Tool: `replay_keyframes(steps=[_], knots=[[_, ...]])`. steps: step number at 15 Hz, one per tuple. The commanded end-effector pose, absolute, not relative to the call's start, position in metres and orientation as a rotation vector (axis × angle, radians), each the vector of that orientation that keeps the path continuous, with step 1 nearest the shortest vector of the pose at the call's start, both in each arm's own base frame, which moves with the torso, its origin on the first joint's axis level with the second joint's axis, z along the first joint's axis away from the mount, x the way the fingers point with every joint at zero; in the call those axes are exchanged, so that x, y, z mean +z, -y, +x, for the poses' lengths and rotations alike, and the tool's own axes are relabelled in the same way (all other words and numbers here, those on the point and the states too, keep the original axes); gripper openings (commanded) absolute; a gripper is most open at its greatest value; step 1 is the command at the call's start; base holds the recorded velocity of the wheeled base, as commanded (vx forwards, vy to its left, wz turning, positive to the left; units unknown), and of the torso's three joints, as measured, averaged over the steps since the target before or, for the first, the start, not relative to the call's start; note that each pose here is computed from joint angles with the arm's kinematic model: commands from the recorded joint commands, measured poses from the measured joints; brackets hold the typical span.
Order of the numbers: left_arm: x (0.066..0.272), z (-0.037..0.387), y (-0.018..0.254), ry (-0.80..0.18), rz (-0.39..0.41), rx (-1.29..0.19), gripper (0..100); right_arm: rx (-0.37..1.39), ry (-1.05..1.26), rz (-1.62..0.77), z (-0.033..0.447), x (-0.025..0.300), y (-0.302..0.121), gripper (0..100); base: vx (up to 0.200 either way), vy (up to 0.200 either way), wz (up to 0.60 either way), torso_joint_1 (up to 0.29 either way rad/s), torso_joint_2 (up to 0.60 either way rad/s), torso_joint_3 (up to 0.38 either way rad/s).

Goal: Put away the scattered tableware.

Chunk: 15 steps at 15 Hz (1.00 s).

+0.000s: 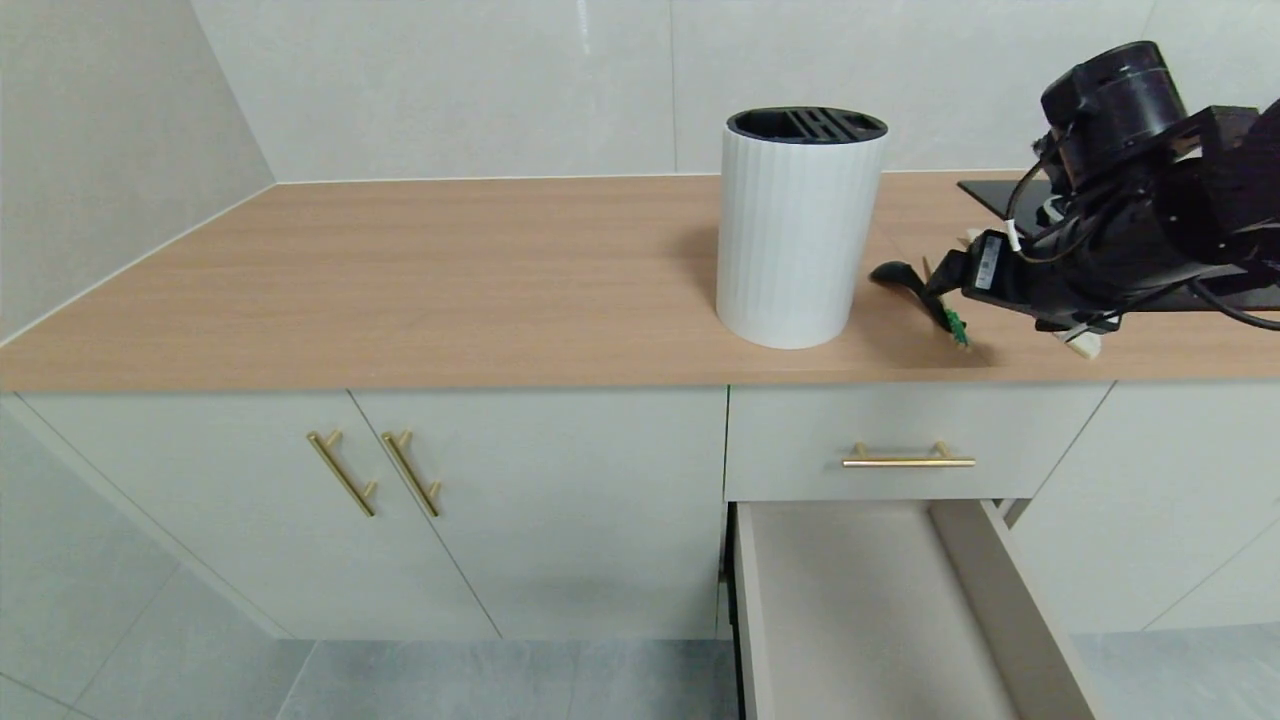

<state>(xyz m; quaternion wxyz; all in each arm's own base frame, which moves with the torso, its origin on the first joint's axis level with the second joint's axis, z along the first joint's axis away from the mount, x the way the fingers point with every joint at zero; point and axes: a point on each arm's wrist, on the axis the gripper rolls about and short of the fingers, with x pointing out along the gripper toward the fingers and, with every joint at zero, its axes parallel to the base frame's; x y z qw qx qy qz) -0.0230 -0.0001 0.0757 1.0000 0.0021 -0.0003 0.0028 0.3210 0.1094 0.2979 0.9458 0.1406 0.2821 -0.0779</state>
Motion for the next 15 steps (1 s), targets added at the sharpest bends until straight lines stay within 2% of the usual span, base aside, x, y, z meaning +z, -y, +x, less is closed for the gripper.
replay_keyframes(steps=[1,12,13,15], knots=[[0.075,-0.023,0.0,-0.002,0.005,0.006,100,-0.171,-0.611,0.273,0.338,0.281,-0.116,100,0.0,0.0,0.0,0.0,0.0,0.0],[0.076,-0.023,0.0,0.0,0.005,0.006,100,-0.227,-0.606,0.263,0.36,0.265,-0.112,100,0.0,0.0,0.0,0.0,0.0,0.0],[0.076,-0.023,0.0,0.0,0.005,0.006,100,-0.228,-0.609,0.262,0.36,0.264,-0.112,0,0.0,0.0,0.0,0.0,0.0,0.0],[0.075,-0.023,0.0,-0.002,0.005,0.006,100,-0.227,-0.612,0.26,0.36,0.263,-0.112,0,0.0,0.0,0.0,0.0,0.0,0.0]])
